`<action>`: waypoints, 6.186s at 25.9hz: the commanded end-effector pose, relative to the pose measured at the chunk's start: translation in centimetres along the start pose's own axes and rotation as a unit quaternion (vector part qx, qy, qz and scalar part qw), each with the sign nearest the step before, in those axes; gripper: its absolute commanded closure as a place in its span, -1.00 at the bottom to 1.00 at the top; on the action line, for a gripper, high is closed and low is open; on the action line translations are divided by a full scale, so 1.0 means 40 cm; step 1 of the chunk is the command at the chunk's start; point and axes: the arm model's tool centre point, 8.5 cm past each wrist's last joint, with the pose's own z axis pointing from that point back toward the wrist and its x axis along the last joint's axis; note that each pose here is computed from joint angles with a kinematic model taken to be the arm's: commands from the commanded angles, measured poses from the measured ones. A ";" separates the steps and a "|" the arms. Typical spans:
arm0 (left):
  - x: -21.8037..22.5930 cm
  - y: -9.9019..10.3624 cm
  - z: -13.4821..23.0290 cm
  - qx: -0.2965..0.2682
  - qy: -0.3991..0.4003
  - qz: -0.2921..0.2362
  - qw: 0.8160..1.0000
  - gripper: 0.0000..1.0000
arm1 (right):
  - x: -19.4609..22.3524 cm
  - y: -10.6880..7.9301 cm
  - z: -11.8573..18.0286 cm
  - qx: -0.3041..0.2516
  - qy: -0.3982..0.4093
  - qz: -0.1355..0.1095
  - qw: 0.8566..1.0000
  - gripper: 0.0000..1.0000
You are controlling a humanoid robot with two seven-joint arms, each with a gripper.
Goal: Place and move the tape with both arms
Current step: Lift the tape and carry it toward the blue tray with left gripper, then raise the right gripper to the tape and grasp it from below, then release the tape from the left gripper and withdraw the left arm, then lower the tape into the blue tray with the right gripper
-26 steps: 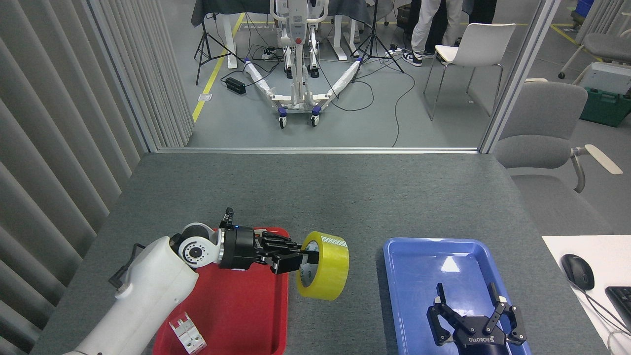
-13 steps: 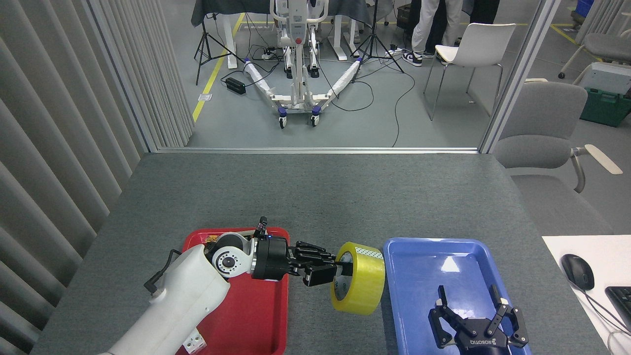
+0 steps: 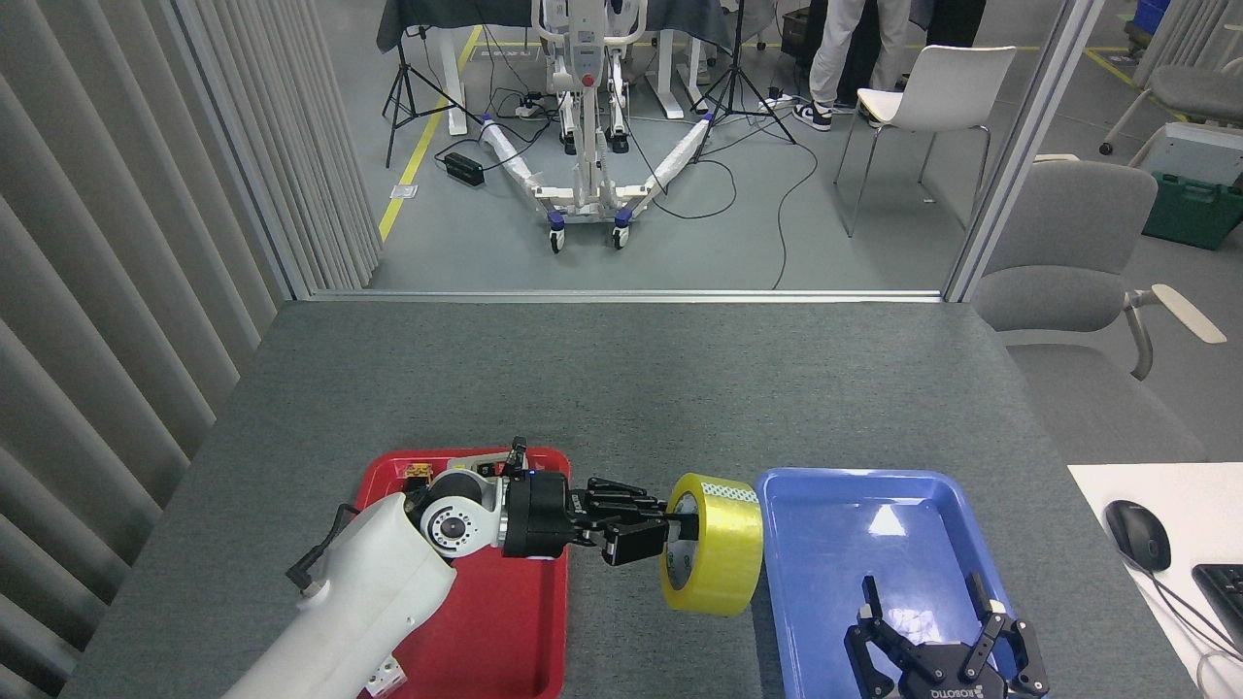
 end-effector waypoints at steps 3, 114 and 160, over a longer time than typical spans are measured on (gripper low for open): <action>0.006 0.010 -0.002 0.013 -0.003 -0.005 1.000 1.00 | 0.044 -0.013 0.006 -0.010 -0.028 -0.009 1.000 -1.00; -0.020 -0.308 0.547 0.259 0.601 -0.145 0.742 -0.99 | -0.115 -0.021 -0.158 0.350 -0.234 -0.012 0.907 1.00; -0.034 -0.213 0.605 0.316 0.599 -0.148 0.721 -0.99 | -0.035 0.027 -0.232 0.497 -0.135 -0.032 0.857 -0.93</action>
